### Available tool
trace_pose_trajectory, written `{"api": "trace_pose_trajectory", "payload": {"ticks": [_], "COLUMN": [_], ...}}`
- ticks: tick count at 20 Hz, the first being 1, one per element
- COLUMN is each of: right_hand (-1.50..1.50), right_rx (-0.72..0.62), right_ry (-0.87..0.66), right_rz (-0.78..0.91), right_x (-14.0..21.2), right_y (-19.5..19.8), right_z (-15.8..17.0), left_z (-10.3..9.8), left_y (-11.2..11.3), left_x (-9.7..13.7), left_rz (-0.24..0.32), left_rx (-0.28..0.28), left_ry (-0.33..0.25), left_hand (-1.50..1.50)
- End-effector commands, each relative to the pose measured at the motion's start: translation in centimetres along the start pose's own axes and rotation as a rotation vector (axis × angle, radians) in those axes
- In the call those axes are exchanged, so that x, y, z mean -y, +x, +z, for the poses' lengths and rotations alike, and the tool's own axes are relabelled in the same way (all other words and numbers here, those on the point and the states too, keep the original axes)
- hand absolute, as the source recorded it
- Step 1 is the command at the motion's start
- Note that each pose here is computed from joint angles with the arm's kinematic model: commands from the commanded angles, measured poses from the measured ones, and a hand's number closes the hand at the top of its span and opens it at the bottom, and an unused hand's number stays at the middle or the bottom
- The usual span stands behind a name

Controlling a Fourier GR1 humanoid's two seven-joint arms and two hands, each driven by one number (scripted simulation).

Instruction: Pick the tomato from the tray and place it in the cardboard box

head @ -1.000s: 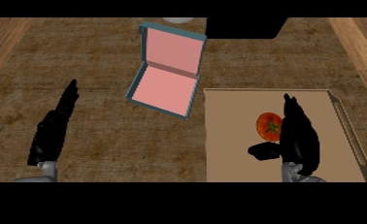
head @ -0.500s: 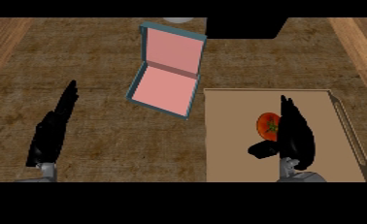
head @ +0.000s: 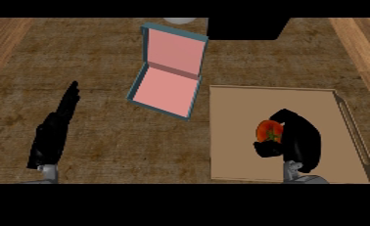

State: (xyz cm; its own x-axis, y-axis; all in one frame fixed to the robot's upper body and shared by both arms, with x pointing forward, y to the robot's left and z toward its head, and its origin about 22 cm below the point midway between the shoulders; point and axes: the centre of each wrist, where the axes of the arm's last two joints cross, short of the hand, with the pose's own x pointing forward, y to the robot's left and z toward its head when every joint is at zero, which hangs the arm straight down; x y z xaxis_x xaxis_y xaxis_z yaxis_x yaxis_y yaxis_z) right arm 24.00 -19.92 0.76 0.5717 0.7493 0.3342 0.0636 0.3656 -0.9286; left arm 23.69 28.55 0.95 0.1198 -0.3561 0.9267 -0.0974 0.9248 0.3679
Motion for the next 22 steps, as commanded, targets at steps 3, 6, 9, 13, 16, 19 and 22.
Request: {"api": "trace_pose_trajectory", "payload": {"ticks": [3, 6, 9, 13, 16, 19, 22], "right_hand": [1.5, 1.5, 1.5, 1.5, 1.5, 1.5, 1.5], "right_rx": [0.041, 0.197, 0.521, 0.793, 0.949, 0.979, 1.14], "right_ry": [-0.126, -0.112, 0.002, 0.1, 0.104, 0.094, 0.133], "right_rz": [0.052, 0.125, 0.257, 0.374, 0.361, 0.265, 0.126], "right_x": [-0.8, 2.3, 3.2, 5.2, 8.3, 11.5, 15.0], "right_y": [0.5, 1.5, 3.0, 2.7, 3.0, 4.6, 6.3], "right_z": [0.6, -2.3, -4.4, -7.0, -10.3, -14.2, -15.3], "left_z": [0.2, -1.1, -1.2, -1.2, -1.2, -1.8, -1.7], "left_y": [-1.1, -0.5, 1.2, 1.7, 0.3, 1.3, 0.8], "left_x": [-2.1, -1.1, 1.3, 1.5, 0.7, 0.1, 1.6], "left_rz": [0.016, 0.001, 0.006, -0.008, 0.0, -0.003, -0.01], "left_rx": [0.0, 0.006, 0.028, 0.065, 0.035, 0.048, 0.045], "left_ry": [-0.007, 0.008, -0.055, -0.073, -0.068, -0.056, -0.043], "left_hand": [0.0, 0.0, 0.0, 0.0, 0.0, 0.0, 0.0]}}
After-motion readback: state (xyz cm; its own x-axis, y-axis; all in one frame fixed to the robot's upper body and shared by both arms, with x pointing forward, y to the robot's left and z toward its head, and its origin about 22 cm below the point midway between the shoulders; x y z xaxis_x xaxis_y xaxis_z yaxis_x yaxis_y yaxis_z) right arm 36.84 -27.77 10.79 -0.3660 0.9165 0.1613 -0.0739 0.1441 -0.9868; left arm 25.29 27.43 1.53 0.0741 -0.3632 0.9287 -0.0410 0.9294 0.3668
